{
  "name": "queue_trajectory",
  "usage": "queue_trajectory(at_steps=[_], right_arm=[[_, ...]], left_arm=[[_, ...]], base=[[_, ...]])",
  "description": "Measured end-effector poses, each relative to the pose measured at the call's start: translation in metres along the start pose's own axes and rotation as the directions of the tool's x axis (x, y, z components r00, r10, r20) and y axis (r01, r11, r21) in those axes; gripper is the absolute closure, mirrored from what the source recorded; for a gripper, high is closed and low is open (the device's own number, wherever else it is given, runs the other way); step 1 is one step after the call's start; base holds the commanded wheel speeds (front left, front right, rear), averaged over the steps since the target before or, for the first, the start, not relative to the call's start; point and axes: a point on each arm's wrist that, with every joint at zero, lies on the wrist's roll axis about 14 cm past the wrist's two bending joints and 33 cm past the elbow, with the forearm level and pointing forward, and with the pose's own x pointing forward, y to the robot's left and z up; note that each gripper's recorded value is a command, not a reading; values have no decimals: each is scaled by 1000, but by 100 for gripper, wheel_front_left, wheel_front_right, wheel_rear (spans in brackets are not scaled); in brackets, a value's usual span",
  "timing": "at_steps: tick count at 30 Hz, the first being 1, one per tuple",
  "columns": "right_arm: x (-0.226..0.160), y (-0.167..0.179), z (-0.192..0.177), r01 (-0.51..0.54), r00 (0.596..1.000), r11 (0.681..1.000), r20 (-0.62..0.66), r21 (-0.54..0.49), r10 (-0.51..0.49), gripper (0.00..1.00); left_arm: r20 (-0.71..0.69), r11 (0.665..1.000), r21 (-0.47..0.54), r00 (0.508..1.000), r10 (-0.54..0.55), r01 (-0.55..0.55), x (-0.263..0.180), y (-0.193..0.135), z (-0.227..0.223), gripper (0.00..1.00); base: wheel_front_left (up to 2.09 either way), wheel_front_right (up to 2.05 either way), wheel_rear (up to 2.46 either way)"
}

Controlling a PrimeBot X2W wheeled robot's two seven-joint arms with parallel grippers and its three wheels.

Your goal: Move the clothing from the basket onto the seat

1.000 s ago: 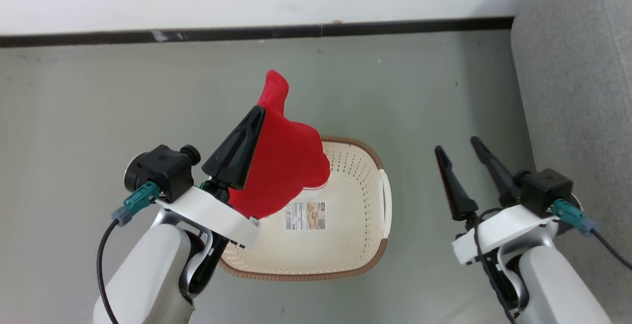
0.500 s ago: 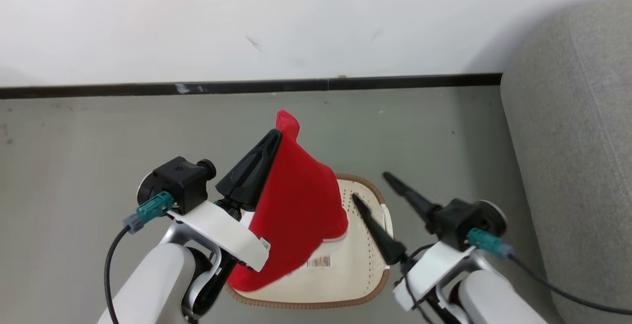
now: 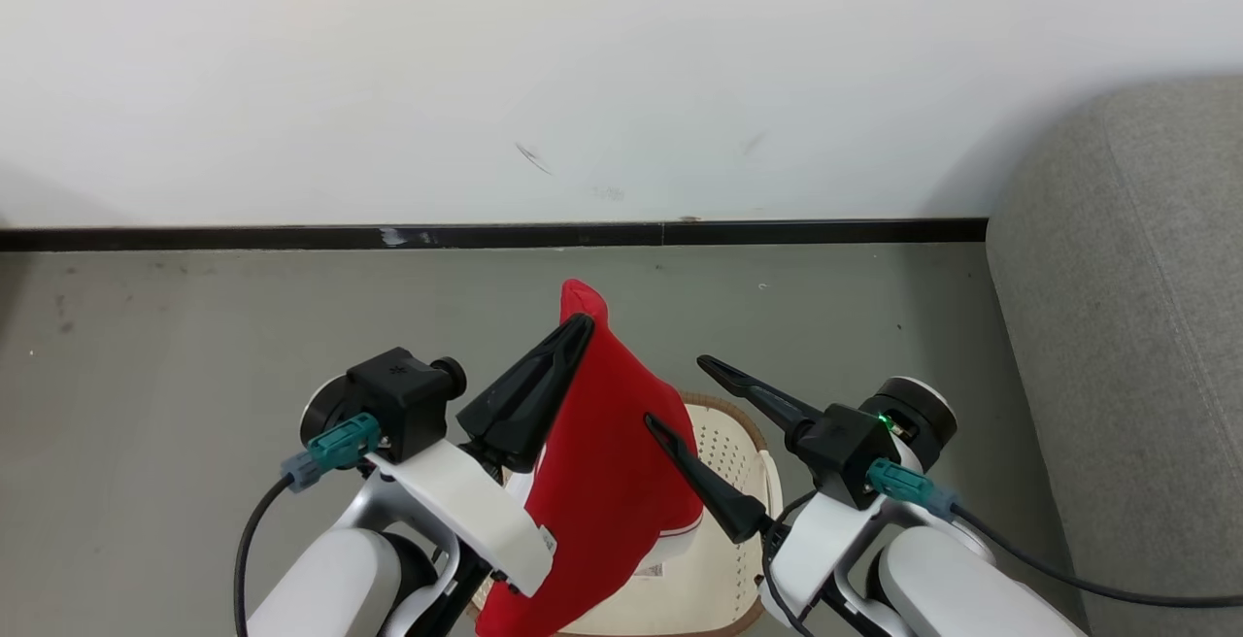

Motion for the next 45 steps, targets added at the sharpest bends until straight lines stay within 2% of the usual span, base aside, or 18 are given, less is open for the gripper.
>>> queue_trajectory(at_steps=[11, 16, 23, 24, 25, 27, 28, 39, 40, 41, 42, 43, 44, 45], right_arm=[[0, 22, 11, -93, 996, 995, 10, -21, 93, 0], [-2, 38, 6, -139, 990, 990, -6, 17, 139, 0], [-7, 42, -5, -136, 989, 987, -39, 80, 139, 0], [-8, 42, -8, -134, 989, 987, -48, 89, 138, 8], [-10, 43, -11, -132, 989, 986, -57, 97, 138, 55], [-12, 44, -14, -132, 988, 986, -67, 103, 139, 96], [-14, 44, -17, -129, 988, 985, -74, 111, 138, 100], [-16, 51, -21, -118, 988, 971, -76, 210, 136, 100], [-16, 49, -20, -110, 989, 970, -73, 217, 129, 100], [-16, 43, -19, -89, 992, 968, -67, 233, 107, 100], [-16, 40, -18, -81, 993, 969, -67, 234, 99, 100], [-17, 37, -19, -72, 993, 970, -69, 232, 91, 100], [-18, 33, -20, -62, 994, 971, -72, 229, 80, 100], [-19, 28, -20, -50, 995, 973, -74, 227, 68, 100]], left_arm=[[15, 998, 9, 997, -70, 70, -14, -33, 19, 100], [47, 994, -2, 993, -109, 109, -19, -48, 32, 100], [99, 988, -6, 984, -150, 152, -26, -66, 53, 100], [104, 988, -5, 983, -154, 156, -27, -68, 55, 100], [106, 987, -4, 982, -156, 158, -27, -69, 57, 100], [107, 987, -4, 982, -157, 158, -28, -69, 58, 100], [107, 988, -3, 982, -155, 156, -29, -69, 59, 100], [39, 998, -24, 997, -60, 61, -26, -40, 40, 100], [30, 998, -31, 998, -56, 57, -26, -39, 36, 95], [15, 998, -39, 998, -54, 55, -25, -38, 31, 56], [9, 998, -43, 998, -54, 54, -24, -38, 28, 27], [3, 997, -46, 999, -54, 54, -24, -37, 26, 7], [-4, 997, -50, 999, -54, 54, -24, -37, 23, 0], [-10, 997, -55, 998, -54, 53, -23, -37, 21, 0]], base=[[0, 0, 0], [0, 0, 0], [0, 0, 0], [0, 0, 0], [0, 0, 0], [0, 0, 0], [0, 0, 0], [0, 0, 0], [0, 0, 0], [0, 0, 0], [0, 0, 0], [0, 0, 0], [0, 0, 0], [0, 0, 0]])
